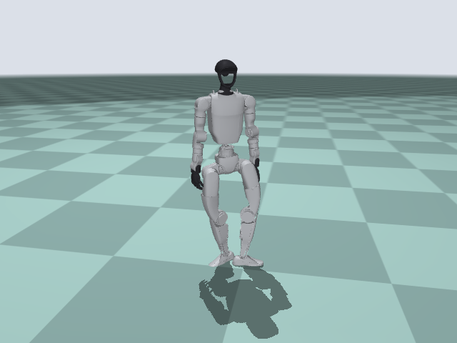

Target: In place motions

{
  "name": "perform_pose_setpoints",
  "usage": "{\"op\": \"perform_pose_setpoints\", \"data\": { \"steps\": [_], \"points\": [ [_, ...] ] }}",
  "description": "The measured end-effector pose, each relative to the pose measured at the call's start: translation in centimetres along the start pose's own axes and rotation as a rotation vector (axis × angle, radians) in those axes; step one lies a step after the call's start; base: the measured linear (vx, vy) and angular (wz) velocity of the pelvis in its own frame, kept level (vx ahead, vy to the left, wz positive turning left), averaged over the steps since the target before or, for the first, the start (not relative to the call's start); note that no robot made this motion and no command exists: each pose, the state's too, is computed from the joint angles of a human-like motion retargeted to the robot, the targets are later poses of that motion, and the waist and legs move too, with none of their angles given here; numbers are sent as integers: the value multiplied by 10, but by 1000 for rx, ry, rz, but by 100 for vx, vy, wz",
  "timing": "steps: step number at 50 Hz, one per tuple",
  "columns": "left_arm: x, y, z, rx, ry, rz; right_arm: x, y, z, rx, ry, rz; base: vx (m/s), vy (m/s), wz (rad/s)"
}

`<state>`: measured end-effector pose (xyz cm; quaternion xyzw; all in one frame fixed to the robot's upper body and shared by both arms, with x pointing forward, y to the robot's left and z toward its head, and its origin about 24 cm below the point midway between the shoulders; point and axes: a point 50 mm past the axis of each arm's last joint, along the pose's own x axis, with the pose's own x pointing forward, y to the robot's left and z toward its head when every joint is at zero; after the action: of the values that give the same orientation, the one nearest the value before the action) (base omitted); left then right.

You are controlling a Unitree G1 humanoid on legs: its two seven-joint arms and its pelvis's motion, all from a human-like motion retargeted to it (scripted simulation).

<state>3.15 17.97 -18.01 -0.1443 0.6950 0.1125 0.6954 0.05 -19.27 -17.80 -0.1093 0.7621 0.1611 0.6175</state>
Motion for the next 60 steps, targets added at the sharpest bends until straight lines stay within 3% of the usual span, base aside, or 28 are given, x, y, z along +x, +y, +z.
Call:
{"op": "perform_pose_setpoints", "data": {
  "steps": [9,15,19,27,40,51,60],
  "points": [
    [1,-4,-24,29,99,-28,4,22,-79,116,260,62,26,23,293],
    [-3,9,-47,81,214,-57,1,8,-78,257,232,48,23,9,249],
    [-7,23,-45,207,290,-89,3,3,-42,363,64,55,6,-9,146],
    [-5,33,-45,86,194,31,-5,-13,13,145,-120,10,17,-18,138],
    [-5,10,-72,52,275,-123,-6,-6,31,-98,-132,-7,16,-17,40],
    [-5,14,-67,54,273,-137,1,2,-11,30,6,49,6,-9,-33],
    [-4,12,-44,229,226,-87,-2,-16,-26,124,49,10,-2,10,-205]
  ]
}}
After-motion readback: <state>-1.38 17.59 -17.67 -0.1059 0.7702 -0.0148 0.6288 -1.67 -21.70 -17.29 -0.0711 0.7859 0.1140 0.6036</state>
